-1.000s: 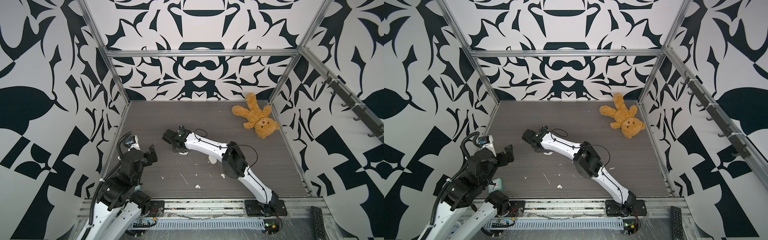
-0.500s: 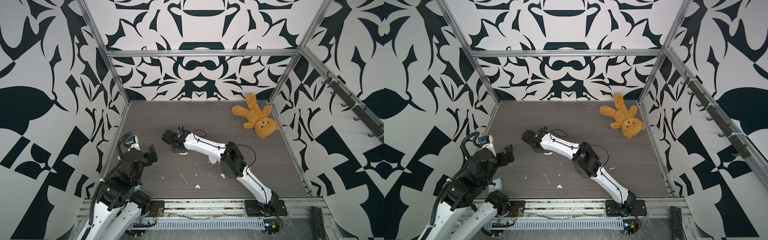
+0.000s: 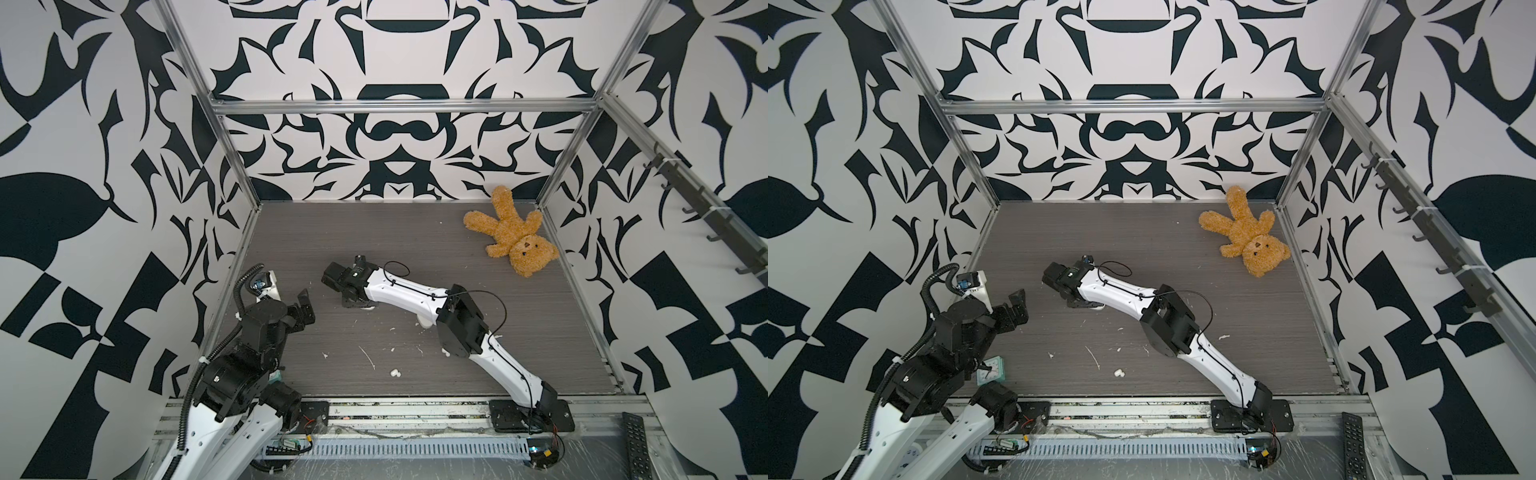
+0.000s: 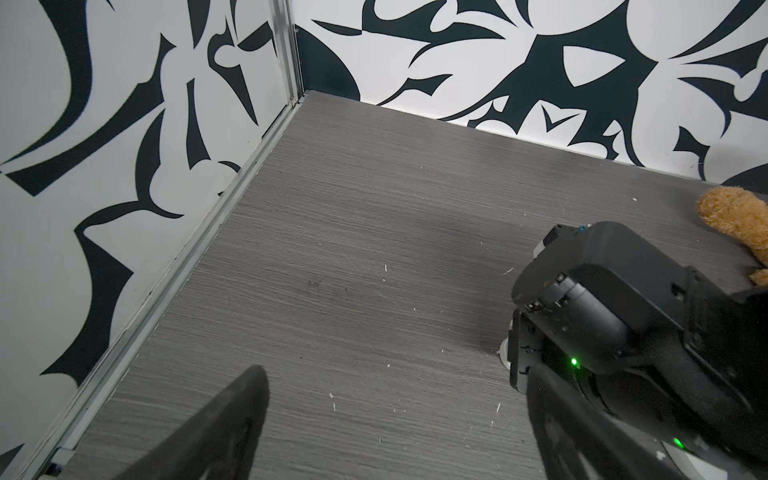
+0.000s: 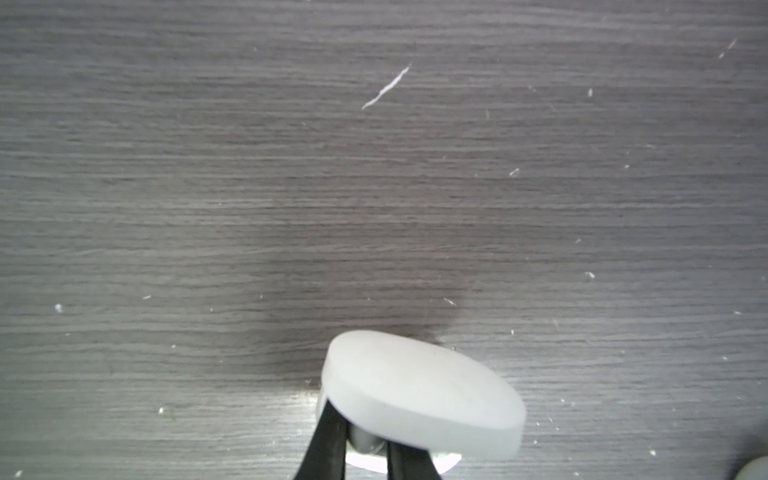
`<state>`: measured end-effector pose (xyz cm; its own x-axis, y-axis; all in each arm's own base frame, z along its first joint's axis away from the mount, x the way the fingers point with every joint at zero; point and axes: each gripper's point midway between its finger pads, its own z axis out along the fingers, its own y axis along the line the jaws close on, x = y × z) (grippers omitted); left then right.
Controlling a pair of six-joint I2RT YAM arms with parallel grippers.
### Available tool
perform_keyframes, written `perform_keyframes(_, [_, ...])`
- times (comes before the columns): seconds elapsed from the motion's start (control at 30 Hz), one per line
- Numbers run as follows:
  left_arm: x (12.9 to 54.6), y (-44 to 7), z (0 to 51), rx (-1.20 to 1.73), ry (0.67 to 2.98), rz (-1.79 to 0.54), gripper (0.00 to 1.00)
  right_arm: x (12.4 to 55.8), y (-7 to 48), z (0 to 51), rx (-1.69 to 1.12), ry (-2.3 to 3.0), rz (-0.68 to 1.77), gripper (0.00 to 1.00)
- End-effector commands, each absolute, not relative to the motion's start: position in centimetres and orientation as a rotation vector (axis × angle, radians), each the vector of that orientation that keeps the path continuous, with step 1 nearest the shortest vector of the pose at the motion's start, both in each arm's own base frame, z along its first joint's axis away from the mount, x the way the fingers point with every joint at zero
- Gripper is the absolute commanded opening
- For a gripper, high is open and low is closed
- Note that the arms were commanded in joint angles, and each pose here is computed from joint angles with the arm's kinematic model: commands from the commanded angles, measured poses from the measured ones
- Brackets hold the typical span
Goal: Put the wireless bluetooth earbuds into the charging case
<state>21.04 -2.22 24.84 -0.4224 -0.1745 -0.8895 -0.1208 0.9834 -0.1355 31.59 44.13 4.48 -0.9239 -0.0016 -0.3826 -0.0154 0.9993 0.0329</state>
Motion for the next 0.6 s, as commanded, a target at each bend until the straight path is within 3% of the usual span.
perform_keyframes(0.0, [21.05,-2.08,24.53,-0.214,2.011,-0.053,0.99,31.68,44.23,5.62,0.004,2.732,0.058,0.00])
perform_keyframes(0.27, [21.05,-2.12,24.52,-0.212,2.012,-0.055,0.99,31.45,43.91,5.39,0.015,2.742,0.044,0.00])
perform_keyframes(0.57, [21.04,-2.13,24.52,-0.211,2.014,-0.054,0.99,31.38,44.02,6.13,0.021,2.732,0.061,0.20])
